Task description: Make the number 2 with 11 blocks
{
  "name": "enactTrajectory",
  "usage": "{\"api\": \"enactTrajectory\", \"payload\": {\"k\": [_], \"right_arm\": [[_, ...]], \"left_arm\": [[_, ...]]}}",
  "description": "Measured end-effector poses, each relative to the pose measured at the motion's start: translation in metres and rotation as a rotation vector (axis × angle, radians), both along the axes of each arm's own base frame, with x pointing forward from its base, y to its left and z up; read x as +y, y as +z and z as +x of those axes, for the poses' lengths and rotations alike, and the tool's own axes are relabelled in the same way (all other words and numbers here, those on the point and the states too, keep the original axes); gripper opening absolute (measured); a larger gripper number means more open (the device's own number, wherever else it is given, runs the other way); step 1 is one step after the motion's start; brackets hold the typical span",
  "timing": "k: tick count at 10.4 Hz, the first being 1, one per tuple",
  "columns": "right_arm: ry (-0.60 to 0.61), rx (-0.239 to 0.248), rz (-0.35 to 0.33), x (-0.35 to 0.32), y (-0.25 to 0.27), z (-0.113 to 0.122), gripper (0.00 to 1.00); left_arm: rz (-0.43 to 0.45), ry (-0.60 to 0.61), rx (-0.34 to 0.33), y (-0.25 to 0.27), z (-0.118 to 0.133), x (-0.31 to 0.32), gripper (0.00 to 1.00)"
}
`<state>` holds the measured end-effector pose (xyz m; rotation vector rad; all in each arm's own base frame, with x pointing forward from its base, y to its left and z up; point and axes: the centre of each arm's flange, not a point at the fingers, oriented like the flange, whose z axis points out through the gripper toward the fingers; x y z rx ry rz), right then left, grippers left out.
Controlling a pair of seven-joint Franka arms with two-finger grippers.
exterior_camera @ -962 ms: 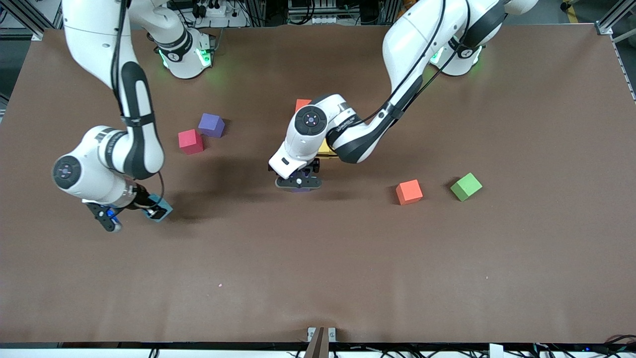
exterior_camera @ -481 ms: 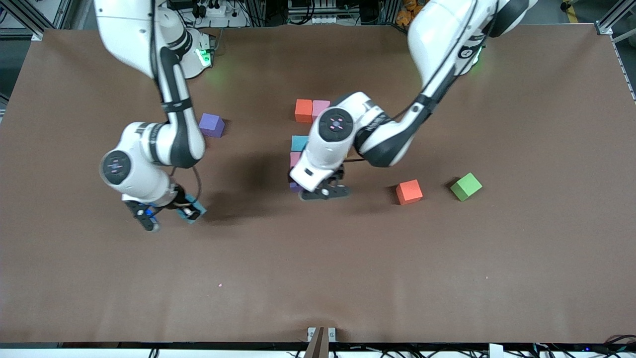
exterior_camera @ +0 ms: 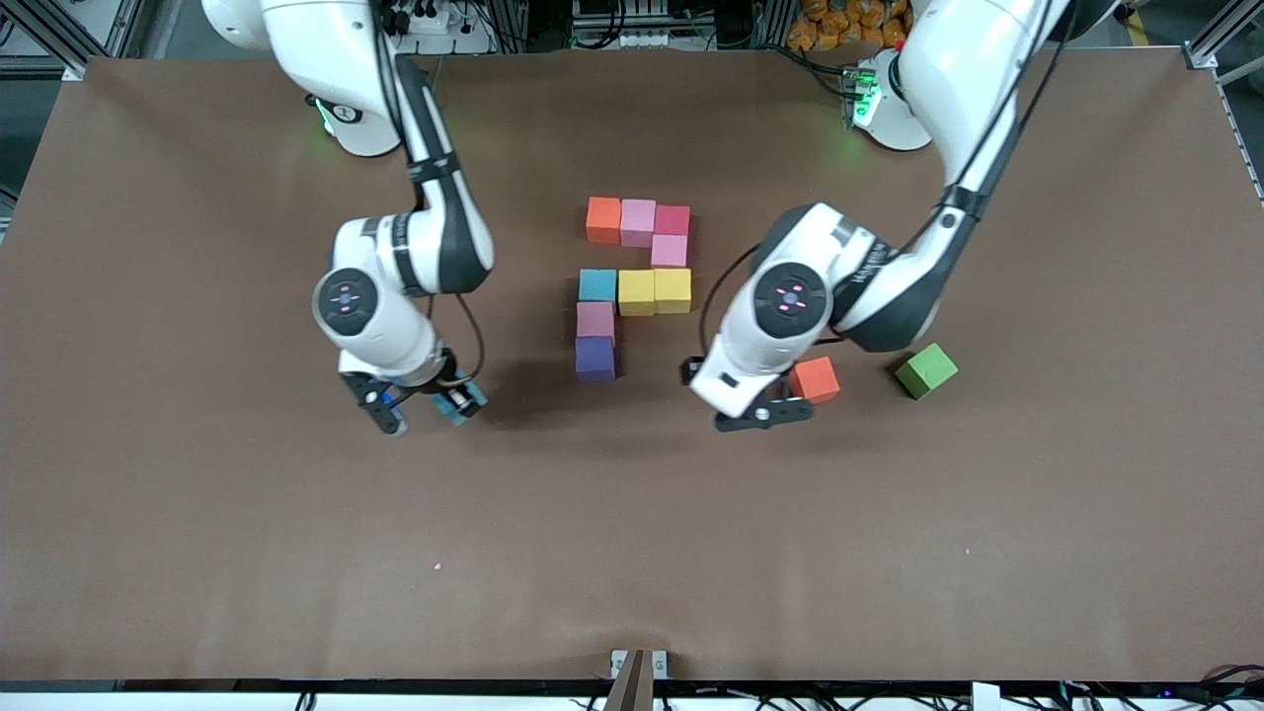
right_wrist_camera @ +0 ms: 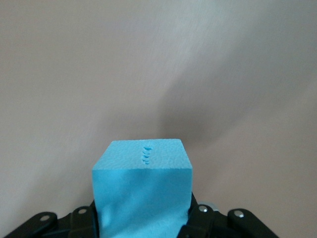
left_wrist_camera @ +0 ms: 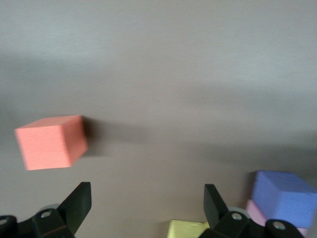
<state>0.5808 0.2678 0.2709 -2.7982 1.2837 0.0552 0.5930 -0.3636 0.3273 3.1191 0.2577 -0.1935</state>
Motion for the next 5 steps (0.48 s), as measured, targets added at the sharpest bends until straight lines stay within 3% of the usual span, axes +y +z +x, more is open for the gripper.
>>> {"api": "enactTrajectory", "payload": {"k": [5], "right_arm": [[-0.167, 0.023, 0.07, 0.105, 0.011, -0.02, 0.59]], "left_arm": [[0.099, 0.101, 0.078, -0.038, -0.002, 0.088, 1.0]]}}
